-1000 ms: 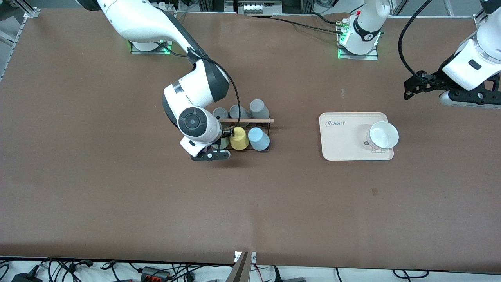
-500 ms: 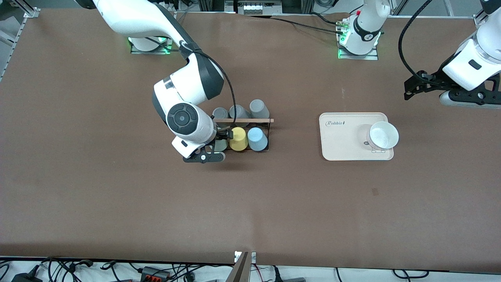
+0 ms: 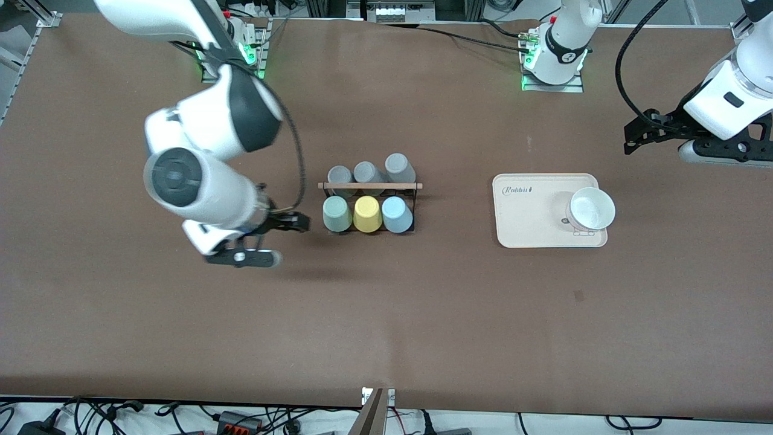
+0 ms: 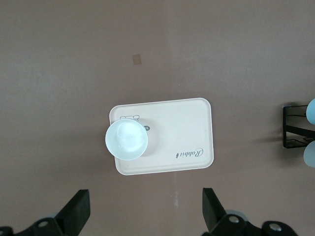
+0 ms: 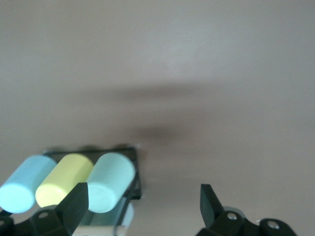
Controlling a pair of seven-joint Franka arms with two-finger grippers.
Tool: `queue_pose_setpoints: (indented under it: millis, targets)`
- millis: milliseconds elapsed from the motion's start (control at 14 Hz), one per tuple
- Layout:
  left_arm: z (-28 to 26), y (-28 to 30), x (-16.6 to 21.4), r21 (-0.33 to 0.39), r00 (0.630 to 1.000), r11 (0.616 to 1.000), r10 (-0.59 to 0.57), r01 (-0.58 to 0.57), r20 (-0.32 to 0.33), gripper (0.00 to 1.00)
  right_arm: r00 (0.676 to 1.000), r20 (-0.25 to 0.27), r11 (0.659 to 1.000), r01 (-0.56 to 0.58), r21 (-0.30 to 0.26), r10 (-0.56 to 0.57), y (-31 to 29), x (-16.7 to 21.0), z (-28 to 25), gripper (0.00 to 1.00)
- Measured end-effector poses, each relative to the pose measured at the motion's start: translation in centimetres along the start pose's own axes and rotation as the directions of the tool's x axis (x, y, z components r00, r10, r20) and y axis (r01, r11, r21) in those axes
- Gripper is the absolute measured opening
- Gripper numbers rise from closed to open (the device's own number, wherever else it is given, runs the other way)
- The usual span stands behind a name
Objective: Hang scattered cups on rack with three cups
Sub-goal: 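Open the right gripper and draw it back from the rack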
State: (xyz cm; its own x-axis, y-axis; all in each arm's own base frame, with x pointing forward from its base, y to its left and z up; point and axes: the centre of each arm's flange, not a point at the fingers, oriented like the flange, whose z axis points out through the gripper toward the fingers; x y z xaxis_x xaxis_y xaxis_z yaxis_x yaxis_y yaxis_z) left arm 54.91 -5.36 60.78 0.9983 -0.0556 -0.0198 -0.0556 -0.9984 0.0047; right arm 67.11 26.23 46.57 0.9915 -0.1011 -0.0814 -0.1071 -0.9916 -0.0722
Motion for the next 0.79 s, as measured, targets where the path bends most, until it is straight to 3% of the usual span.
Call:
queue_pose_setpoints:
  millis: [286,571,786]
  targets:
    - [0.0,-0.1,0.0,0.0,1.0,1.0,-0.001,0.001,0.0,1.0,0.995,-0.081,0.997,-0.063,-0.036,0.06,6.9,1.3,-5.7,1.0]
    - [0.0,-0.1,0.0,0.0,1.0,1.0,-0.002,0.002,0.0,1.0,0.993,-0.112,0.996,-0.046,-0.074,0.037,11.7,1.1,-9.6,1.0]
    - [0.0,-0.1,0.0,0.0,1.0,1.0,-0.002,0.002,0.0,1.0,0.995,-0.102,0.997,0.005,-0.078,-0.013,20.0,1.5,-11.3,1.0]
